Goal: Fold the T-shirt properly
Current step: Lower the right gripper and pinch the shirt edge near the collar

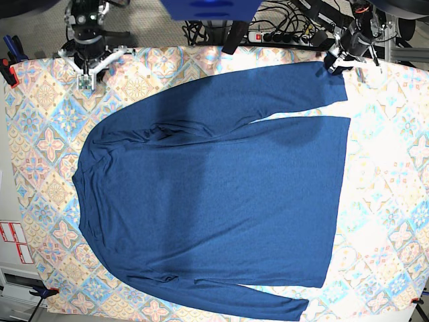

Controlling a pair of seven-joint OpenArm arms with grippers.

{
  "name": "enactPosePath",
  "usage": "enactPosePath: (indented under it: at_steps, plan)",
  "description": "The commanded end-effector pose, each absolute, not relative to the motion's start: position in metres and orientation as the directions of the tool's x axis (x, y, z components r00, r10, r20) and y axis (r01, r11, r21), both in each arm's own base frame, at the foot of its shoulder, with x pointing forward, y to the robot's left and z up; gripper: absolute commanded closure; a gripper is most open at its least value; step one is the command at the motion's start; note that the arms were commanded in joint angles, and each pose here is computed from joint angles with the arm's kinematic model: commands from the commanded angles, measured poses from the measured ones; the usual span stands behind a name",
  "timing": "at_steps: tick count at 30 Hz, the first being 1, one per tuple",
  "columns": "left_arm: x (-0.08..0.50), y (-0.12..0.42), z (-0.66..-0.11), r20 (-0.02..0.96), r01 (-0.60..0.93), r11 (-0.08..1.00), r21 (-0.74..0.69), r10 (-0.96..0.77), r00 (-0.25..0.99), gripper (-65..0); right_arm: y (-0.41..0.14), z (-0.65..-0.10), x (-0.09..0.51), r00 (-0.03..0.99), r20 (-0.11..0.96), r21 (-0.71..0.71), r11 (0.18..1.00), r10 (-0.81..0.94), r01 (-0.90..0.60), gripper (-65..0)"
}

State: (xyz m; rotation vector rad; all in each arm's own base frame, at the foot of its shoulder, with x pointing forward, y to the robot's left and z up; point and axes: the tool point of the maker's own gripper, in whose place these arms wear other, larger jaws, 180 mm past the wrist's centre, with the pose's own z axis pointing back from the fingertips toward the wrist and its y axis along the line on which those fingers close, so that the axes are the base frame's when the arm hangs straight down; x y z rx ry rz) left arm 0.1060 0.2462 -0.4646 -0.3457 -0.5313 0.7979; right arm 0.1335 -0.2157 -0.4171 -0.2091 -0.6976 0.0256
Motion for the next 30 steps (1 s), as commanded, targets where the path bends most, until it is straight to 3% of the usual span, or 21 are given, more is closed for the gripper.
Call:
enactPosePath:
  at_steps: [1, 9, 14, 21, 30]
  plan:
    - [0.107, 0.249, -0.459, 0.333, -0.57, 0.662, -0.487, 0.744, 0.58, 0.0, -0.214, -0.408, 0.144, 0.737, 0.668, -0.201, 0.979, 0.104, 0.044, -8.5]
    - [0.109, 0.256, -0.456, 0.346, -0.562, 0.677, -0.476, 0.731, 0.588, 0.0, -0.201, -0.391, 0.201, 0.649, 0.754, -0.169, 0.985, 0.102, 0.042, -18.3]
    - [0.109, 0.256, -0.456, 0.348, -0.561, 0.679, -0.474, 0.73, 0.589, 0.0, -0.2, -0.408, 0.222, 0.723, 0.691, -0.073, 0.993, -0.015, 0.091, -21.4]
    - [0.109, 0.256, -0.456, 0.348, -0.561, 0.679, -0.474, 0.73, 0.589, 0.0, -0.209, -0.424, 0.253, 0.682, 0.638, 0.239, 0.933, -0.359, 0.268, -23.8]
    - [0.109, 0.256, -0.457, 0.347, -0.562, 0.679, -0.474, 0.73, 0.589, 0.0, -0.219, -0.46, 0.252, 0.695, 0.541, 0.303, 0.881, -0.473, 0.364, -24.1]
